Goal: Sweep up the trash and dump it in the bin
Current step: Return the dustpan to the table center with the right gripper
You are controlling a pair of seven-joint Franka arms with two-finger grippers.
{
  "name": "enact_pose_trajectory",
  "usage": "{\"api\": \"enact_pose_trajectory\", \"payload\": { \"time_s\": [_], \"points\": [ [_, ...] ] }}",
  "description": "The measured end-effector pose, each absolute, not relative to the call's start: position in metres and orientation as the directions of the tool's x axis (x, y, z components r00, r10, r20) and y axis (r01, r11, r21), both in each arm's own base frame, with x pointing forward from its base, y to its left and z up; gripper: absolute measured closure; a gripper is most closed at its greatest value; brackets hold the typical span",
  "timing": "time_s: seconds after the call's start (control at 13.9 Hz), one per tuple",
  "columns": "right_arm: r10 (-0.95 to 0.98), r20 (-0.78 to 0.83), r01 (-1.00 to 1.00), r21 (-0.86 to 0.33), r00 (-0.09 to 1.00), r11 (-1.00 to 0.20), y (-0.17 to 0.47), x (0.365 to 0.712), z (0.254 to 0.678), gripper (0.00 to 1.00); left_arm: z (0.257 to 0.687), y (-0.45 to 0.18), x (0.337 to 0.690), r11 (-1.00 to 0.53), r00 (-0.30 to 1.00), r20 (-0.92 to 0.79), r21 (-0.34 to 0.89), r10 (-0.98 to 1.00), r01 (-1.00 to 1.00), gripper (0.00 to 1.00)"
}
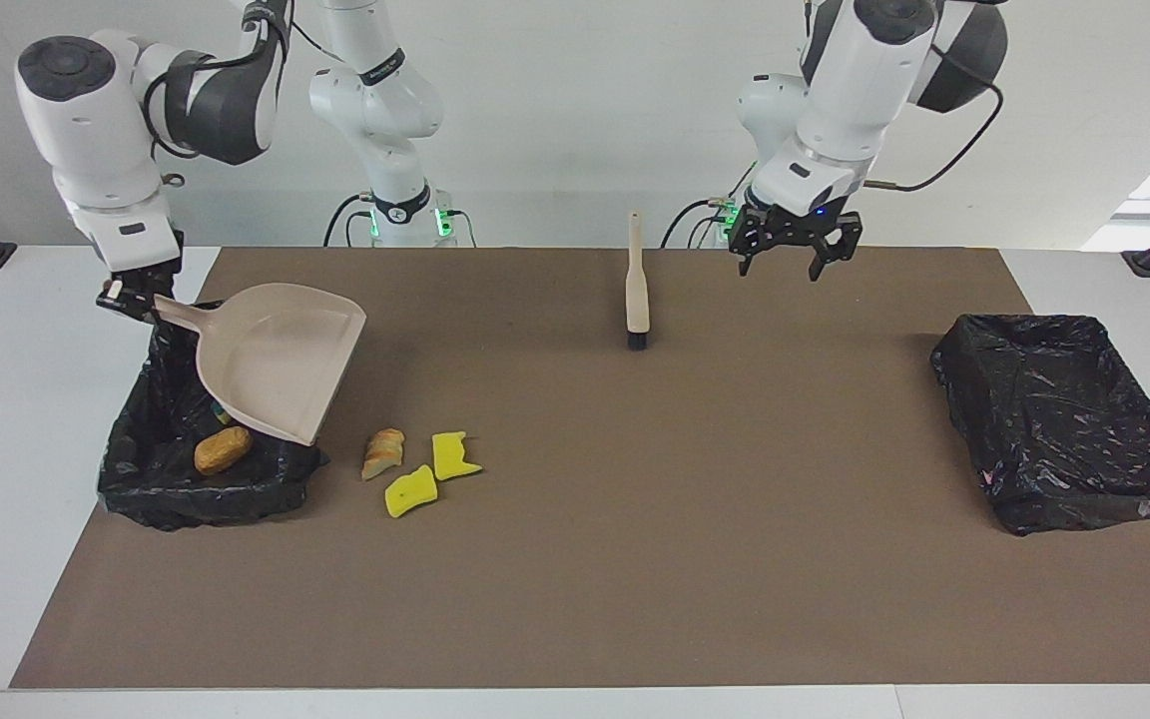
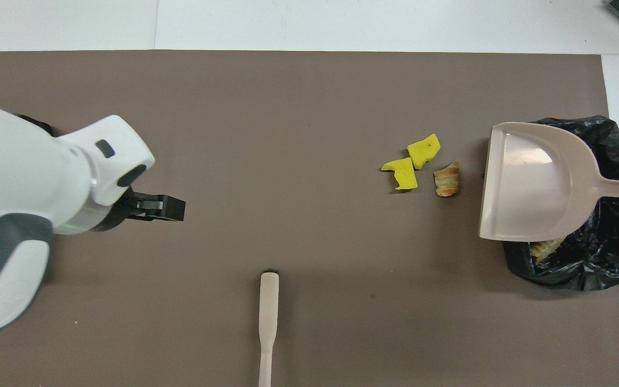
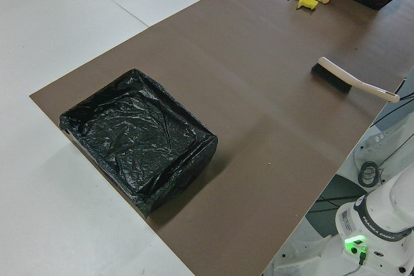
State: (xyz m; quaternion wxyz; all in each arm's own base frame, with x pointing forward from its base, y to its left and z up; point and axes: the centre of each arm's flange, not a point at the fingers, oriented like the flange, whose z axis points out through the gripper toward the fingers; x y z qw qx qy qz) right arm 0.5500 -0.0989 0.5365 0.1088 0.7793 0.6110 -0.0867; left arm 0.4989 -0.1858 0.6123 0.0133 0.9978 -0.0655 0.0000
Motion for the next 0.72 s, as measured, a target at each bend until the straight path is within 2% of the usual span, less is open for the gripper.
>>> {"api": "enact_pose_trajectory", "payload": {
  "time_s": [0.29,0.5,0.72],
  "points": [
    [0.877,-0.185,0.896,0.094,0.444,-0.434,-0.013,0.561,0.518,0.68,0.667,-0.134,0.503,-0.99,0.99,0.012,0.027,-0.139,-0.139,0.0],
    [0.775,-0.103,0.782,0.058,0.623,-0.621,0.049,0.565,0.498,0.68,0.665,-0.122,0.514,-0.992,0.992,-0.006,0.027,-0.126,-0.126,0.0],
    [0.633,-0.05,0.635,0.074,0.772,-0.769,0.131,0.565,0.48,0.68,0.666,-0.115,0.529,-0.992,0.993,-0.018,0.029,-0.12,-0.119,0.0]
  ]
}}
